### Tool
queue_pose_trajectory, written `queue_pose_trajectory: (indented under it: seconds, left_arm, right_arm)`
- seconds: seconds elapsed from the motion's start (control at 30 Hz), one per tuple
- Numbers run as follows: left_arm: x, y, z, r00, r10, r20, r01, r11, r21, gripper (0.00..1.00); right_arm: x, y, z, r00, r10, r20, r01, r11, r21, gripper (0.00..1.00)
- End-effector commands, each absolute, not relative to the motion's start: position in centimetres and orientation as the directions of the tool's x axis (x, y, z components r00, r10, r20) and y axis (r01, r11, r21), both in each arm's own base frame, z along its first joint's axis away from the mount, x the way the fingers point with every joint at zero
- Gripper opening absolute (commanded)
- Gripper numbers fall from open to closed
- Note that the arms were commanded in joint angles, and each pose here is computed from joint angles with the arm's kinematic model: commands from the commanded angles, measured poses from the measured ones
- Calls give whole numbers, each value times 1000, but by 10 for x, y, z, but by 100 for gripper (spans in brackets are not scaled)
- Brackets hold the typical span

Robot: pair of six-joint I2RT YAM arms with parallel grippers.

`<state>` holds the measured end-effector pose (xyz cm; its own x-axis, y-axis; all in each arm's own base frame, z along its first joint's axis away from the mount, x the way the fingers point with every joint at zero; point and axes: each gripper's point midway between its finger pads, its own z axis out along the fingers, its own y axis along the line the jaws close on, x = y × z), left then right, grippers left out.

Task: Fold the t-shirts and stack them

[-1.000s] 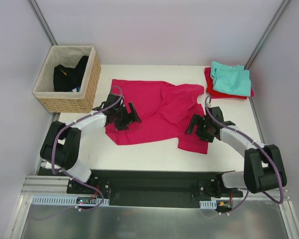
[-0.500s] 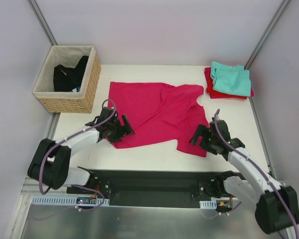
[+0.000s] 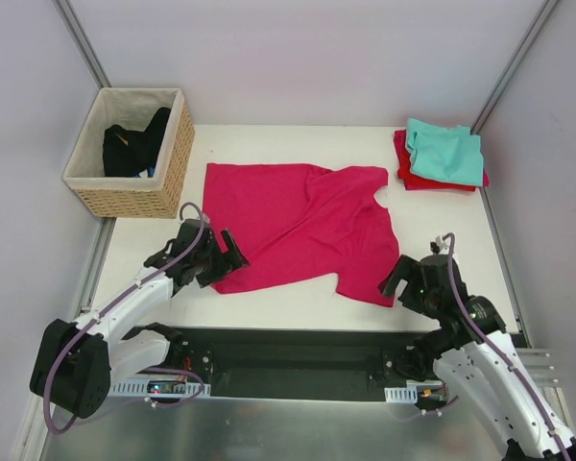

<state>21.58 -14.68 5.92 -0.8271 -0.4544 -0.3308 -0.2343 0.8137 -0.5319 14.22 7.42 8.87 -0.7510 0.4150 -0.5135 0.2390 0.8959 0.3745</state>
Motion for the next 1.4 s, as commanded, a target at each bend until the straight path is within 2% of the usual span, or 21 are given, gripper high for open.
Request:
queue_pose_trajectory:
  seconds: [0.0,0.1,0.27,0.57,0.73,0.9,1.1,1.23,1.27,1.33,1.37]
  left_arm:
    - [225,-154,87,-812,-463,-356,-208,799,-565,87]
    - [232,-156,106,-791,-469,-393,-174,788,-591,88]
    - [234,-154,117,-775,-466,-427,-149,791,-594,88]
    - [234,-151,112,-780,-455,-430,-155,805,-572,88]
    - [234,-151,108,-785,-447,-429,-156,813,-561,89]
    - [234,-151,104,-794,-444,-415,-168,817,-552,89]
    - [230,-149,95,-800,-450,-397,-188,817,-545,89]
    - [225,-148,89,-802,-456,-385,-200,813,-547,88]
    - [224,-148,89,-803,-456,-384,-199,812,-549,88]
    - [221,-147,89,-800,-462,-383,-201,807,-555,88]
    - [220,-147,88,-801,-461,-383,-199,807,-556,88]
  right_arm:
    - [185,84,137,-704,341,-624,136,926,352,96]
    - [213,99,147,-686,323,-652,89,927,365,97]
    - [250,118,127,-708,311,-634,90,930,356,96]
    - [278,133,81,-765,278,-581,102,943,316,96]
    - [266,130,46,-804,269,-530,124,948,293,97]
    - [234,118,9,-849,263,-459,163,955,247,97]
    - [203,111,4,-860,226,-458,168,972,166,97]
    - [165,105,-1,-889,173,-424,160,985,65,97]
    - [158,106,1,-882,203,-425,186,979,81,97]
    - [144,120,1,-896,147,-419,109,988,114,97]
    - [138,124,2,-889,211,-405,166,976,143,97]
